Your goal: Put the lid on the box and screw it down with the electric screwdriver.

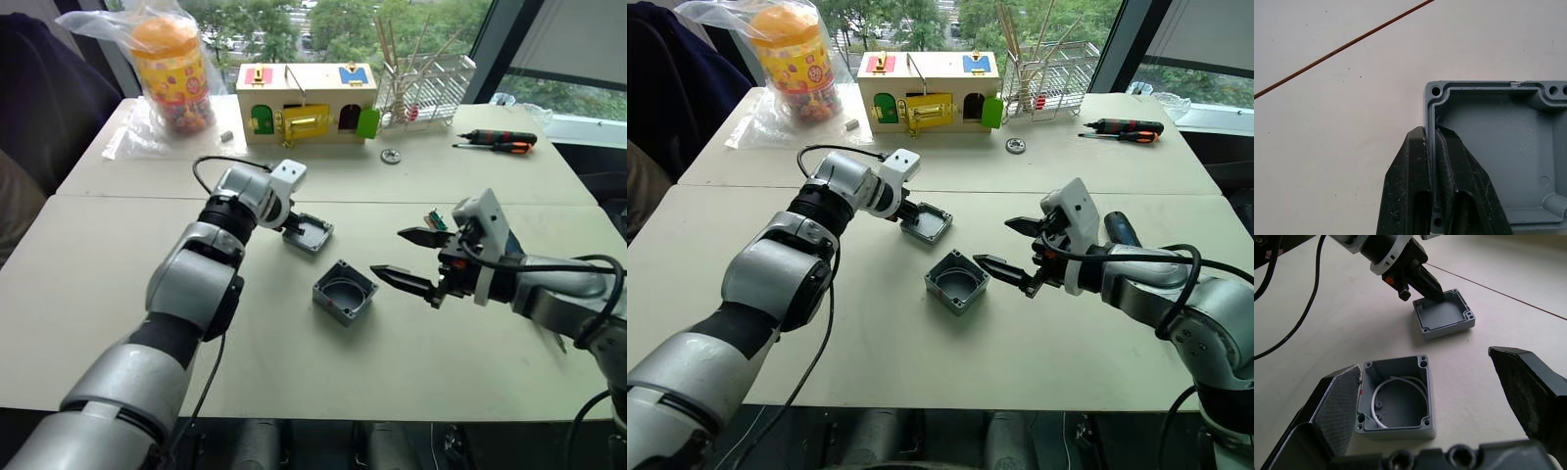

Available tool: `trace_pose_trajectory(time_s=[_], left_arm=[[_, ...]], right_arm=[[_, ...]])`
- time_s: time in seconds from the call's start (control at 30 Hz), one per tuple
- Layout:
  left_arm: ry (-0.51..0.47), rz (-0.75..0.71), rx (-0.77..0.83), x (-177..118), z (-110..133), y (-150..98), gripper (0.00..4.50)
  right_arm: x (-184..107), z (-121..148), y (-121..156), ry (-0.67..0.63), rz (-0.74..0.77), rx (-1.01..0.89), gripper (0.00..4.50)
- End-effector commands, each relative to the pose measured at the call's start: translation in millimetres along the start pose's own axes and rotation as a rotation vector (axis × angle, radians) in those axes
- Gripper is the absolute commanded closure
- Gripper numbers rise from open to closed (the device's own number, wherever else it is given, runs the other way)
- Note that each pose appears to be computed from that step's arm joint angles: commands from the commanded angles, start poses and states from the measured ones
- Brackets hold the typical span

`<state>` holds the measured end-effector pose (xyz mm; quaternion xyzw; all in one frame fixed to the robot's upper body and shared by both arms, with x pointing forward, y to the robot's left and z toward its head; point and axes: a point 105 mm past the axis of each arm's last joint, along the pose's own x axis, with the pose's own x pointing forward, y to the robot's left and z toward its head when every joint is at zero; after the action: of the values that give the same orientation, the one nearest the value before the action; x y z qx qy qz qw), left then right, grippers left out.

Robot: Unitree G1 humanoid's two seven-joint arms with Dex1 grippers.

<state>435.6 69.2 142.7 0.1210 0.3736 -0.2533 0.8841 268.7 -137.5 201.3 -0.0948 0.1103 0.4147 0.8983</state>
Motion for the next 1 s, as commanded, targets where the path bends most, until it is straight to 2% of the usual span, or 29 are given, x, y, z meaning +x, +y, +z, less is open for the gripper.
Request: trace_pose_trajectory(time_s=[0.03,0.17,0.27,0.37,0.43,0.67,1.0], left_arm=[[-0.015,0.03,-0.019,6,-7,6,4.44],[-0.224,0.03,-0.026,-4,21,11,4.44],[-0.48,0.005,-0.047,-25,51,11,4.44],[-0.764,-0.058,-0.016,-58,75,1,4.44],[-0.863,-0.091,-0.017,-72,77,-6,4.44],[-1.044,-0.118,0.003,-95,77,-33,4.44],[-1.09,-0.142,0.025,-101,77,-51,4.44]], right_arm=[[-5,9,-5,-0.02,-0.018,-0.028,0.0],[-7,19,-16,-0.088,-0.04,0.019,0.0],[-6,33,-30,-0.202,-0.073,0.104,0.0],[3,44,-42,-0.297,-0.086,0.211,0.0],[12,48,-49,-0.339,-0.093,0.279,0.0],[40,55,-68,-0.347,-0.08,0.378,0.0],[48,65,-67,-0.345,-0.023,0.396,0.0]])
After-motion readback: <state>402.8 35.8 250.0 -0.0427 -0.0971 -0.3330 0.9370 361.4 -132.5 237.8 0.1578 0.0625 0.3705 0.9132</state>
